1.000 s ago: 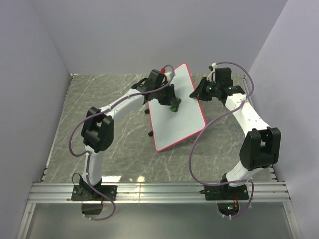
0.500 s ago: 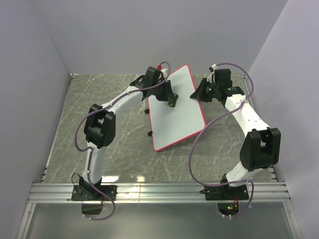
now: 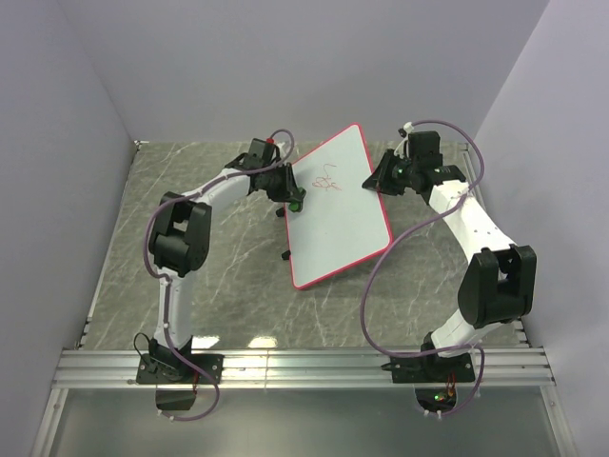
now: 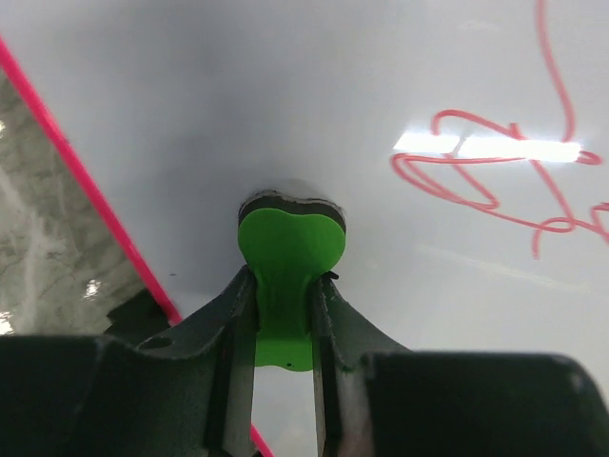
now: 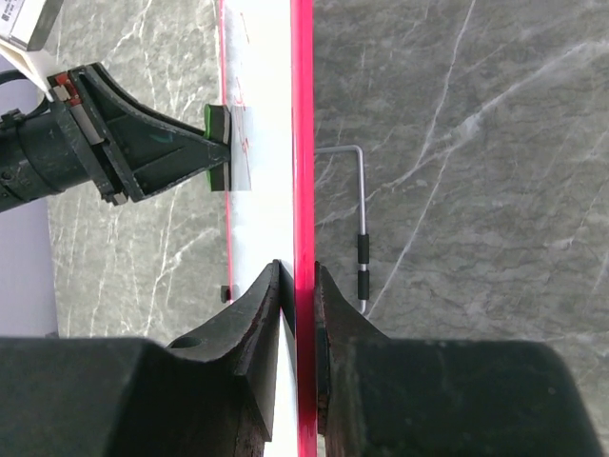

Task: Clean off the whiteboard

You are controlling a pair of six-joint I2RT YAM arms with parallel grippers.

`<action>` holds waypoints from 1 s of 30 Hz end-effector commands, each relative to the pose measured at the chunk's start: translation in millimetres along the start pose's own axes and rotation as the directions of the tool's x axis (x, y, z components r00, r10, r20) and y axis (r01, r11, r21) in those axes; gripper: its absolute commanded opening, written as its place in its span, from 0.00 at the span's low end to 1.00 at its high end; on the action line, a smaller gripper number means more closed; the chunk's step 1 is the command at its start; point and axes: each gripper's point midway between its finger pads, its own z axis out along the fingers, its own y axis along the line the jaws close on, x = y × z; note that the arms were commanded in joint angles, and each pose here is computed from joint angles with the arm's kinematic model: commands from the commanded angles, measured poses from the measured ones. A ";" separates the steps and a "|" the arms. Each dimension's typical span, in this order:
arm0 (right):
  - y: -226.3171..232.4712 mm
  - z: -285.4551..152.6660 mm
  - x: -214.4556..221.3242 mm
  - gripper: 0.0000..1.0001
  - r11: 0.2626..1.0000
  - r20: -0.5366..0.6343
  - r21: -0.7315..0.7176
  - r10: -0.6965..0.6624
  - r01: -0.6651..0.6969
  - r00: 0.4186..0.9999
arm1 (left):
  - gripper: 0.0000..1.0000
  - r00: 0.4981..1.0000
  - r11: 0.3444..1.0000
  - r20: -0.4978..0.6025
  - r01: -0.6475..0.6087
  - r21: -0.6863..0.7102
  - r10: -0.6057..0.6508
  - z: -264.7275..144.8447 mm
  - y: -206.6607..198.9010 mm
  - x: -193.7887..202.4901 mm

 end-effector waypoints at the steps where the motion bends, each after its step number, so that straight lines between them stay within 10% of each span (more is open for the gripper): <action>1: -3.1 12.4 50.4 0.00 0.997 -0.178 0.035 -0.055 0.062 0.982 | 0.00 0.985 0.991 -0.145 -0.075 0.115 0.091 20.4 -59.2 53.3; 11: -1.6 15.6 59.4 0.00 0.998 -0.190 0.028 -0.050 0.057 0.981 | 0.00 0.959 0.924 -0.126 -0.200 0.325 0.253 4.3 -181.2 60.0; 30: -0.3 17.8 58.3 0.00 0.997 -0.206 0.036 -0.059 0.067 0.977 | 0.00 0.981 0.996 -0.179 0.060 -0.060 -0.070 44.1 -11.7 33.7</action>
